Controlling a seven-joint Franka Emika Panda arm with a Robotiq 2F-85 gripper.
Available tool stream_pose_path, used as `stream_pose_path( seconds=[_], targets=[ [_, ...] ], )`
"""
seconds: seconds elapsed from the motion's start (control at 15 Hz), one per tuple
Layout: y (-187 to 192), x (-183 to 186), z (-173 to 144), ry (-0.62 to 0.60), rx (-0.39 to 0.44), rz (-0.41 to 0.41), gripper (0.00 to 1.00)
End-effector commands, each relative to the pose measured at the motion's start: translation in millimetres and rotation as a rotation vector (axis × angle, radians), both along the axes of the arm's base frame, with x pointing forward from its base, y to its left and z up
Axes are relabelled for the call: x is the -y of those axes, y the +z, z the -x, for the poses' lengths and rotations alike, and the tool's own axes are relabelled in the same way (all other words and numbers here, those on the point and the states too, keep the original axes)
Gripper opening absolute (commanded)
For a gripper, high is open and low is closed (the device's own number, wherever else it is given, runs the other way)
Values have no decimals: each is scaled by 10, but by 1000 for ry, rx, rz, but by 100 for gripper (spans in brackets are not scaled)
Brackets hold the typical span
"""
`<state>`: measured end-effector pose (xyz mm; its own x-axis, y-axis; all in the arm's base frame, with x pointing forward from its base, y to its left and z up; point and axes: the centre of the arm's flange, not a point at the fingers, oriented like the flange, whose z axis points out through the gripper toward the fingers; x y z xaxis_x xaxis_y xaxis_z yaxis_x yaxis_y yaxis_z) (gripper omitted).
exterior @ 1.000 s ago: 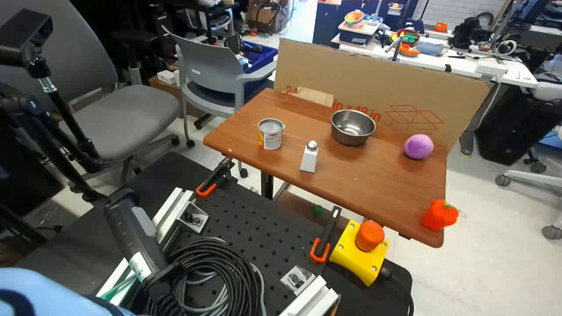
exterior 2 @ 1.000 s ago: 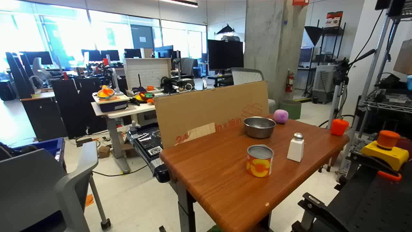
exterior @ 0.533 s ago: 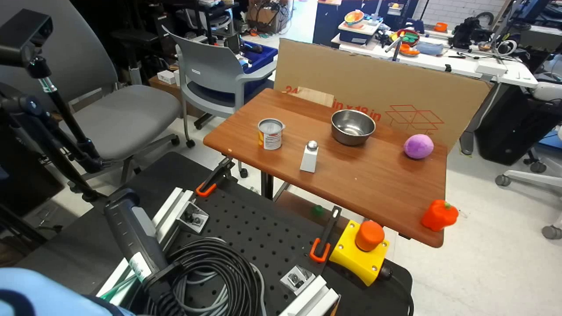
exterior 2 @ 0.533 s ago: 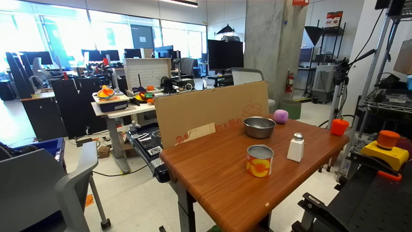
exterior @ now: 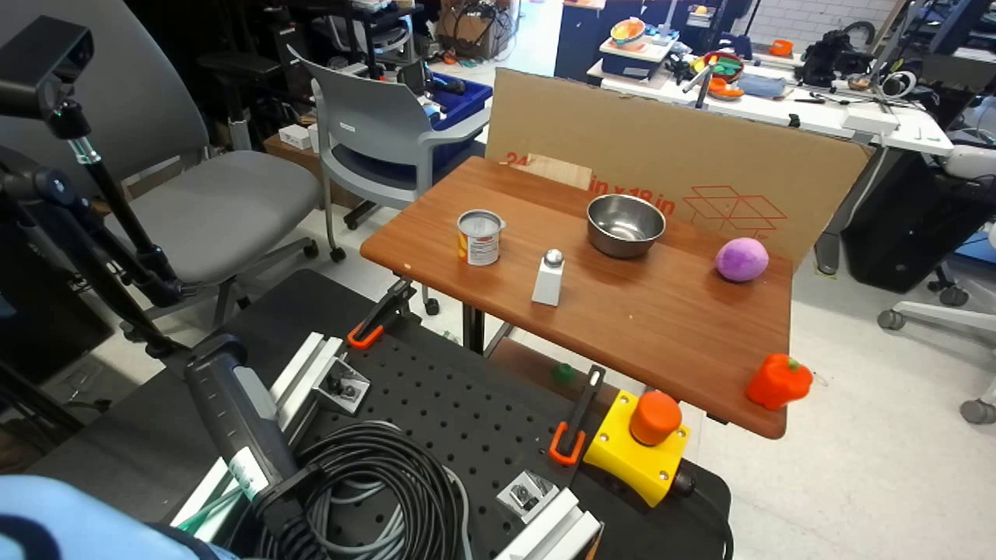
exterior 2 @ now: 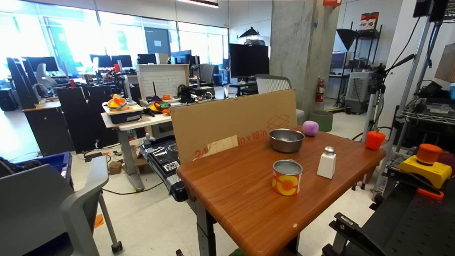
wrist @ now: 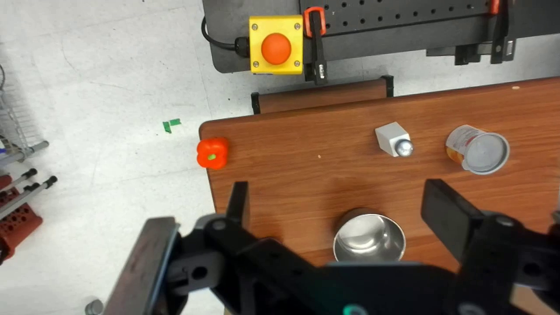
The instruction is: Move the purple plush toy
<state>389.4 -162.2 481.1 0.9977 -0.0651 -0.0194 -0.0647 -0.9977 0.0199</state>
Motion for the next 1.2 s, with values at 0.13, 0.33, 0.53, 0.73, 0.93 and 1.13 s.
stream_pose_path(
  seconds=[0.13, 0.33, 0.53, 0.73, 0.93, 1.13],
  targets=[
    [-703, 167, -728, -95, 12, 83, 100],
    [-1217, 258, -1134, -124, 41, 118, 100],
    [-1647, 357, -1470, -159, 44, 145, 100],
    [-1979, 485, -1783, -206, 33, 148, 100],
    [-2245, 556, -2049, -262, 33, 157, 100],
    [-2514, 590, -2315, -352, 39, 144, 100]
  ],
)
